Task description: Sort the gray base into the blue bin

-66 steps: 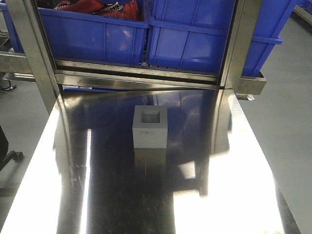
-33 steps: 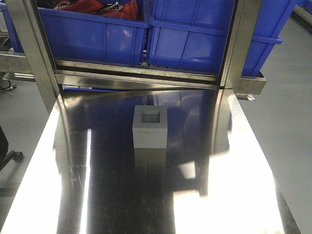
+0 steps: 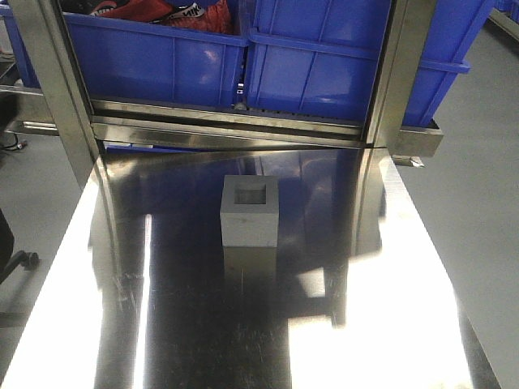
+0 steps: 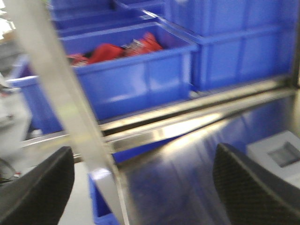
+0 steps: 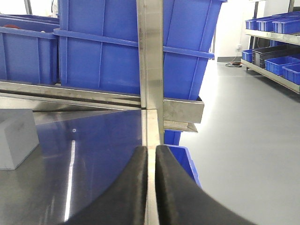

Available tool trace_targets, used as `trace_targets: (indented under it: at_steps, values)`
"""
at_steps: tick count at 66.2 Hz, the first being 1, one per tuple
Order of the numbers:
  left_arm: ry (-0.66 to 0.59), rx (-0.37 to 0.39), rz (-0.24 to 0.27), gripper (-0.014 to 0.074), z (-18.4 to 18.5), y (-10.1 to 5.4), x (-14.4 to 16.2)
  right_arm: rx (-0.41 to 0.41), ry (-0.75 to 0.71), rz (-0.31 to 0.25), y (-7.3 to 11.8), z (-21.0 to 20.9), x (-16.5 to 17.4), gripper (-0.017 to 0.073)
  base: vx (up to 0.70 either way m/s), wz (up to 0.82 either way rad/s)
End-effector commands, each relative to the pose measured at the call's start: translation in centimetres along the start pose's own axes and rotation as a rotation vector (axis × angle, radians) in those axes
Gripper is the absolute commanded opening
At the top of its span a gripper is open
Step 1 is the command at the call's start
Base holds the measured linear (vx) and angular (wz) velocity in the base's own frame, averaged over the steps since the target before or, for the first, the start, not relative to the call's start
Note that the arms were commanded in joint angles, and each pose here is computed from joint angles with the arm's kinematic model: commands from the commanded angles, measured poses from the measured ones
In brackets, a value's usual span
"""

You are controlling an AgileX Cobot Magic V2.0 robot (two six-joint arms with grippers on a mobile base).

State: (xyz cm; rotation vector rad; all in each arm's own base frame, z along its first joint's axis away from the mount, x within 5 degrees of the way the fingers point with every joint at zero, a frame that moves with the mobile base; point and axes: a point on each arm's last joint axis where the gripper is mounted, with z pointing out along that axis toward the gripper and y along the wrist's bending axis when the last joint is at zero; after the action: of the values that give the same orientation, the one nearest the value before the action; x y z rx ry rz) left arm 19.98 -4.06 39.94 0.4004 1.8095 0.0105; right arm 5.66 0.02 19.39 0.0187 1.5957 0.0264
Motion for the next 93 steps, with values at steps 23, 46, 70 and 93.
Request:
trace_targets:
  at_steps: [23,46,70,93]
  values:
    - [0.073,0.296,-0.139,0.0617,11.8,-7.2,-3.5,0.000,-0.091,-0.013,0.0,-0.1,-0.9,-0.0004,0.00,0.00]
    - [0.290,0.411,-0.281,0.0612,22.5,-11.5,-1.1,0.000,-0.091,-0.013,0.0,-0.1,-0.9,-0.0004,0.00,0.00]
    - [0.436,0.370,-0.367,0.0609,27.6,-13.0,2.5,0.000,-0.091,-0.013,0.0,-0.1,-0.9,-0.0004,0.00,0.00]
    - [0.493,0.353,-0.358,0.0603,28.5,-13.3,4.1,0.000,-0.091,-0.013,0.0,-0.1,-0.9,-0.0004,0.00,0.00]
